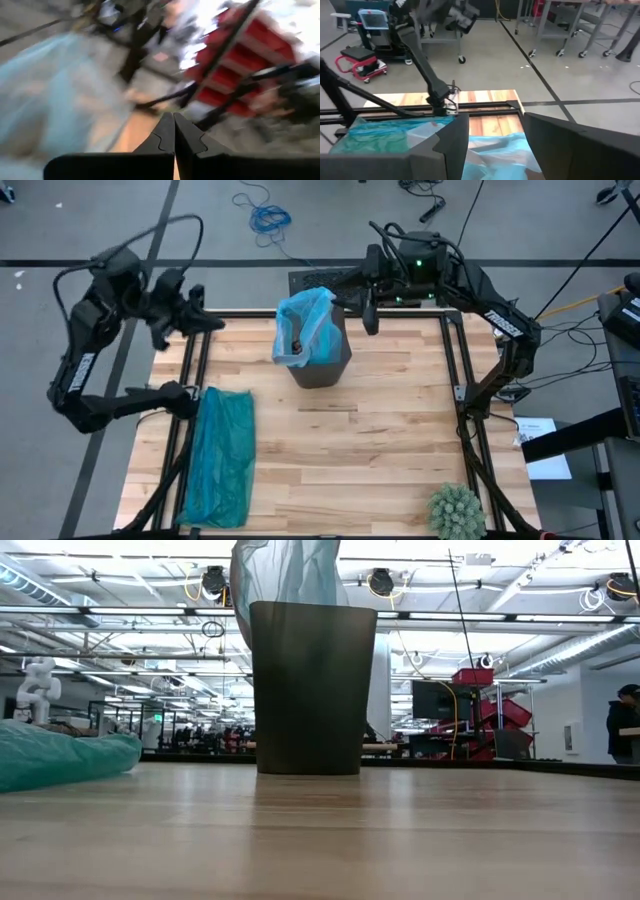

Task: Place trash/remove bag and relplace
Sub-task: Close the blue trash bag in the trash bin

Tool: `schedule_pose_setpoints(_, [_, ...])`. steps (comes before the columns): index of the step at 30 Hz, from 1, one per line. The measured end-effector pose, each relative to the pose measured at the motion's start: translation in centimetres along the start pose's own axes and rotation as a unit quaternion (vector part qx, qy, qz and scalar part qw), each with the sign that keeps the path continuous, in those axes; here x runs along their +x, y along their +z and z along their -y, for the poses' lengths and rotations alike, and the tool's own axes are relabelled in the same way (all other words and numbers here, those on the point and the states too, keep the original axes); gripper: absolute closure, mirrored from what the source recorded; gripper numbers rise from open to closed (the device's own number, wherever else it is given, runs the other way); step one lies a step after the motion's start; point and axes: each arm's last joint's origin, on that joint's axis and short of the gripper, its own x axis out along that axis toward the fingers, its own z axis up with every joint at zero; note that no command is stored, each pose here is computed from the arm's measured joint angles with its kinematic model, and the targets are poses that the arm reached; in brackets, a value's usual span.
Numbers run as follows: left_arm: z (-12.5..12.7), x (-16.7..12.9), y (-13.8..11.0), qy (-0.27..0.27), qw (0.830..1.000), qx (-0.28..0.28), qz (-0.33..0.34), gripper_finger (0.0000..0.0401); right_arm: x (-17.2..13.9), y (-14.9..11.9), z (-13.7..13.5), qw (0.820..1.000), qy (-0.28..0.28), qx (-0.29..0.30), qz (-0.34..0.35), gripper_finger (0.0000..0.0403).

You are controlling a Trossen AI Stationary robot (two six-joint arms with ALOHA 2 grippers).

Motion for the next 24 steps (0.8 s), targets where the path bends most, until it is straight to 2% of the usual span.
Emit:
schedule_pose_setpoints(2, [-0.3, 0.2, -1.2, 0.058, 0.998, 0.003, -0.035, 0.0401, -0.1, 0.0, 0.4, 1.000, -0.006, 0.001, 0.000, 0.0222])
schedule_pose_setpoints(5, [-0.6, 0.8, -2.1, 0.096, 0.992, 0.010, -0.080, 0.0401, -0.2, -0.1, 0.9, 1.000, -0.014, 0.004, -0.002, 0.0222])
schedule_pose_setpoints(13, [-2.1, 5.4, -0.8, 0.058, 0.990, 0.078, -0.103, 0.0393, -0.4, -0.3, 1.7, 1.000, -0.025, -0.004, -0.007, 0.0222])
schedule_pose_setpoints(20, [-4.1, 10.0, -1.8, 0.032, 0.978, 0.091, -0.187, 0.0332, -0.4, -0.8, 1.9, 0.999, -0.025, -0.016, -0.031, 0.0222])
schedule_pose_setpoints(24, [-4.5, 11.6, -2.5, 0.043, 0.969, 0.098, -0.223, 0.0294, -0.4, -0.8, 1.9, 0.999, -0.025, -0.018, -0.033, 0.0222])
